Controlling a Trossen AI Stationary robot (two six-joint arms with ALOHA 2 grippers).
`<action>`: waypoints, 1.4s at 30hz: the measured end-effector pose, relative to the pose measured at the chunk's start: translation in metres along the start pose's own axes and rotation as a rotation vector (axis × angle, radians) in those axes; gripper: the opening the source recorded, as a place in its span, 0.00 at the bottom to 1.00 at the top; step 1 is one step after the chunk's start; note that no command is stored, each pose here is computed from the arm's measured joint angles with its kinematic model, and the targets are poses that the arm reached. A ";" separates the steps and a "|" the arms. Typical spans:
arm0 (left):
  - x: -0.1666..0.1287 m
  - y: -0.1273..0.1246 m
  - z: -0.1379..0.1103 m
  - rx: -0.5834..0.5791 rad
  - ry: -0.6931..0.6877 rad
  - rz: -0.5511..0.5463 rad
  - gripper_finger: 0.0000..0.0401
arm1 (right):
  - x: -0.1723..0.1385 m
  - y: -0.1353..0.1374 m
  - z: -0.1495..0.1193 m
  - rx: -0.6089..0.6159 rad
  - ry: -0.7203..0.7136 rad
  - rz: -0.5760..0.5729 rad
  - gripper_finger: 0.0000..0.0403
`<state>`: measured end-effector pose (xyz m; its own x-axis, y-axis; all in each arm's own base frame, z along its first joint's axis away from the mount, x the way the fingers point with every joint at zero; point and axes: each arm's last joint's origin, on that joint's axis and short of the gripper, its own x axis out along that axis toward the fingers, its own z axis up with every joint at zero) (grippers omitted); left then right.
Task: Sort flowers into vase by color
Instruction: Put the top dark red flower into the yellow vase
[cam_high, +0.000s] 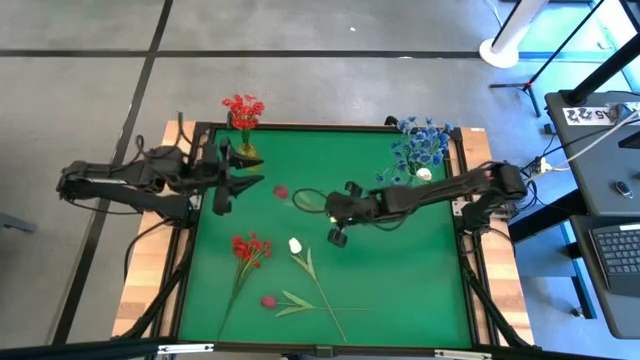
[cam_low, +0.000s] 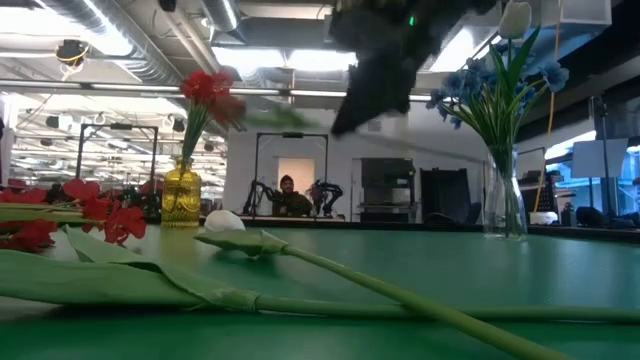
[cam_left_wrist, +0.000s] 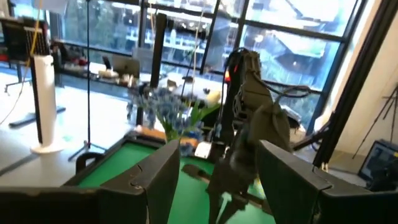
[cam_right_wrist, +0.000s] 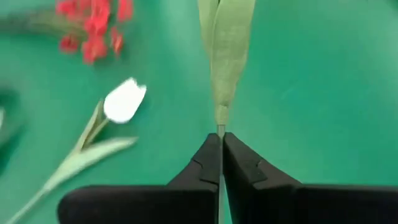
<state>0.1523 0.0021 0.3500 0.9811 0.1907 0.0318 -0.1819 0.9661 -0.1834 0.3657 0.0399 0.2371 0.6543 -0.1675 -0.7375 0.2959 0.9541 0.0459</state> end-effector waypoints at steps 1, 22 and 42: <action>-0.003 0.000 0.001 0.000 -0.008 -0.001 0.51 | -0.007 -0.002 0.003 0.000 -0.031 -0.023 0.01; 0.033 0.001 -0.054 0.014 0.056 -0.032 0.51 | -0.070 -0.028 0.068 -0.024 -0.584 0.086 0.01; 0.093 -0.005 -0.079 -0.026 -0.129 0.008 0.51 | -0.068 -0.026 0.068 -0.051 -0.577 0.152 0.01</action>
<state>0.2496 0.0009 0.2765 0.9628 0.2206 0.1561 -0.1861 0.9600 -0.2090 0.3610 0.0094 0.3315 0.9632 -0.1221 -0.2393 0.1448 0.9862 0.0799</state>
